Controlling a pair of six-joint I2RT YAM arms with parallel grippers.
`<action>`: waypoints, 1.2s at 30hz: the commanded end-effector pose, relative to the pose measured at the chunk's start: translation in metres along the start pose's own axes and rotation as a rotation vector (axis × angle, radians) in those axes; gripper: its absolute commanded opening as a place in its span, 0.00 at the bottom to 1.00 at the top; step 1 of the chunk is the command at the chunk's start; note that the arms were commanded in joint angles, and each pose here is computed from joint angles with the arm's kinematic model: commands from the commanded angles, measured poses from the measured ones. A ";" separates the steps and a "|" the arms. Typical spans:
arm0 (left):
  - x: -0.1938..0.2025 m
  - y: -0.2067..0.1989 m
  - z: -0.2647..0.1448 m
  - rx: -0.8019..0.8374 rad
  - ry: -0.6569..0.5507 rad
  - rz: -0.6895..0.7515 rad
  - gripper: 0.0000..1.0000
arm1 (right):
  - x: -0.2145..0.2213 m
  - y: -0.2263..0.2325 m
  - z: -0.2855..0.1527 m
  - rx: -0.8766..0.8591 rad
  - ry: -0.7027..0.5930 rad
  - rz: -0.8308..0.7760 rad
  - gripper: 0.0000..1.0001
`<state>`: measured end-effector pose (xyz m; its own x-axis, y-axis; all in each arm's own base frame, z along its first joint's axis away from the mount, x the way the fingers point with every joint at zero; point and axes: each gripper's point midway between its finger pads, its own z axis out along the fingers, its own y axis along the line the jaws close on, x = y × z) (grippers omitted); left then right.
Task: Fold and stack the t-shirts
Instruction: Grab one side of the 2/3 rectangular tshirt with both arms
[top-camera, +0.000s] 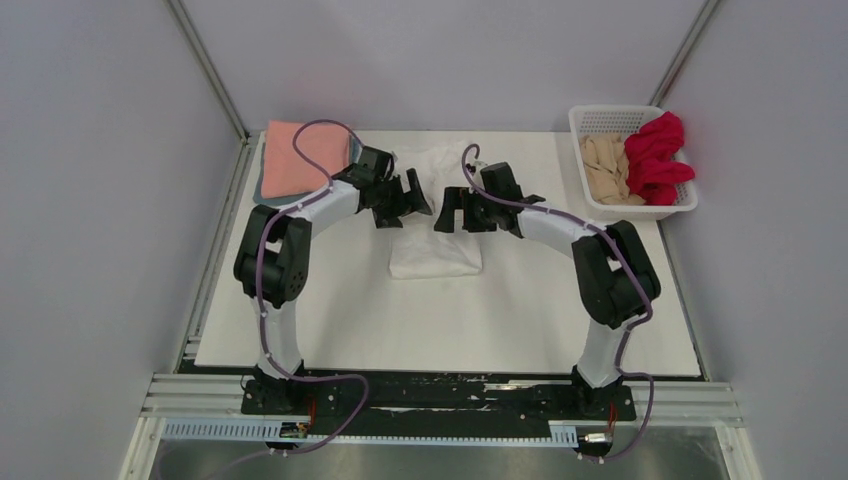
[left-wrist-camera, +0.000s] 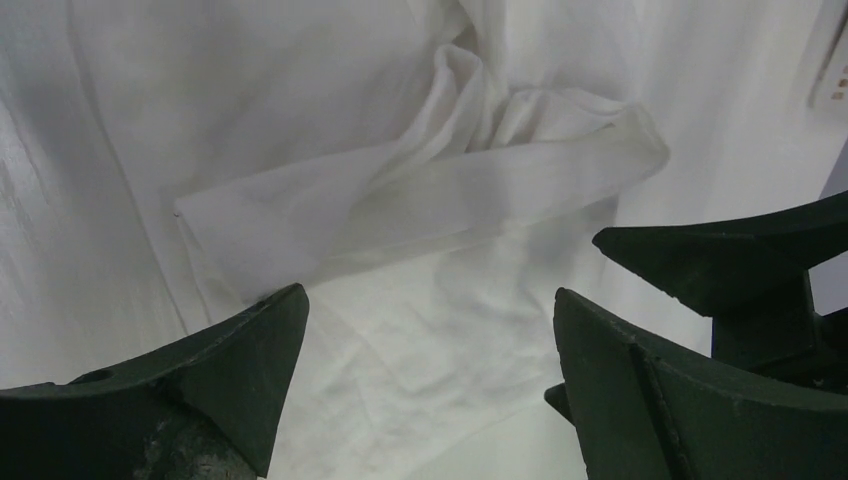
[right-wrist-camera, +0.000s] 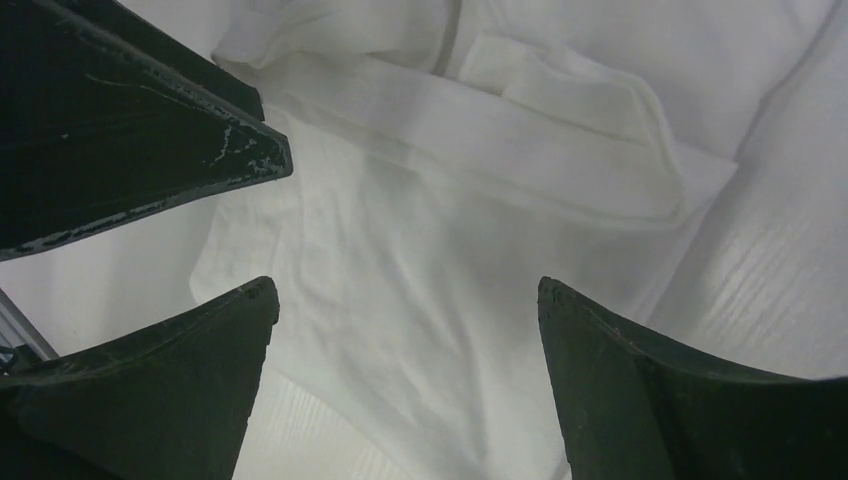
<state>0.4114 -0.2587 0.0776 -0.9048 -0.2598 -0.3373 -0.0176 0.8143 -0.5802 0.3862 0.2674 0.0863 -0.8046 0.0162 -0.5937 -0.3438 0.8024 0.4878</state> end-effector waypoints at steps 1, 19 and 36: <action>-0.027 0.007 0.007 -0.056 -0.042 0.043 1.00 | -0.035 -0.001 0.021 -0.009 -0.074 -0.079 1.00; -0.159 0.008 -0.024 -0.091 -0.260 0.021 1.00 | -0.131 -0.023 0.028 0.022 -0.335 -0.106 1.00; 0.092 0.054 -0.067 -0.079 -0.047 -0.095 0.95 | 0.073 -0.032 -0.058 0.080 0.021 0.327 0.90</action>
<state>0.3052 -0.1869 0.0673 -0.8885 -0.3231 -0.3259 -0.1406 0.8677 -0.4767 0.3316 0.2048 0.0832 -0.8226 0.2216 -0.5237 -0.1258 0.8272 0.5477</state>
